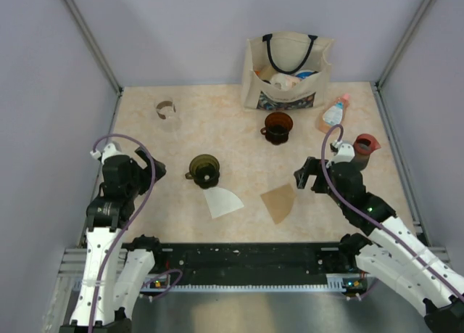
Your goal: Place the coffee filter in the dripper
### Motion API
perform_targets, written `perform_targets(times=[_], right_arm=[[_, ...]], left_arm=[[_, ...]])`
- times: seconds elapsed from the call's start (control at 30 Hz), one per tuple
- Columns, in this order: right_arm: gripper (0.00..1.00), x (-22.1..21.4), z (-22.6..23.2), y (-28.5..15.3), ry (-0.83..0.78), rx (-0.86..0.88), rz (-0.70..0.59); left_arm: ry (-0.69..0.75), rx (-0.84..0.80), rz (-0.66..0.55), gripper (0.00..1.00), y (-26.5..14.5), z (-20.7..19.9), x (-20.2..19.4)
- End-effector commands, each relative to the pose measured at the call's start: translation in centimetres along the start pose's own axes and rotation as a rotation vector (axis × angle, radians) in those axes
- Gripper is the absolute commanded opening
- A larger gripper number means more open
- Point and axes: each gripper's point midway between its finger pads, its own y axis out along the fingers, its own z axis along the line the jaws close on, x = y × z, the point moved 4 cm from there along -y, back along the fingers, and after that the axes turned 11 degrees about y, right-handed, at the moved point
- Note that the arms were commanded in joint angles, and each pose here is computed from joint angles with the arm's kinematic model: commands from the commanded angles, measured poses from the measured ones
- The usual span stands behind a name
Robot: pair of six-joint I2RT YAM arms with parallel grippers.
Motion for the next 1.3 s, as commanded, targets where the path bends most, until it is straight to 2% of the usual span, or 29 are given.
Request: perform_targets(times=[0.0,0.5,0.57,0.63,0.7,0.77,0.93,1.1,1.27], right_arm=[[0.99,1.0,1.5,-0.2,0.023,0.065,-0.013],[0.99,2.5,7.9,-1.9,0.003,0.326,0.173],[0.99,3.5,8.4,-1.0,0.001,0.291,0.161],[0.99,5.5,8.5,0.1,-0.024,0.214,0.094],[0.99,7.5,8.1,1.7,-0.051,0.094,0.029],[0.99,9.0,7.3,3.4,-0.067,-0.019,0.021],[0.99,11.9,5.5,6.7,-0.033,-0.154,0.025],[0.99,13.7,3.4,7.3,-0.03,-0.241,0.003],[0.99,13.2,1.3,5.4,-0.003,-0.264,0.021]], left_arm=[[0.01,-0.037,-0.051,0.99,0.3,-0.6,0.9],[0.01,-0.097,-0.011,0.99,1.2,-1.4,0.1],[-0.008,-0.103,-0.005,0.99,1.4,-1.5,-0.2],[-0.002,-0.168,0.011,0.99,1.4,-2.2,-0.6],[-0.006,-0.158,0.011,0.99,1.7,-2.0,-0.7],[-0.004,-0.146,0.013,0.99,1.8,-1.8,-0.8],[-0.002,-0.137,0.006,0.99,2.1,-1.6,-1.0],[-0.004,-0.111,0.013,0.99,2.4,-1.3,-1.1],[-0.004,-0.077,-0.01,0.99,2.7,-1.0,-0.5]])
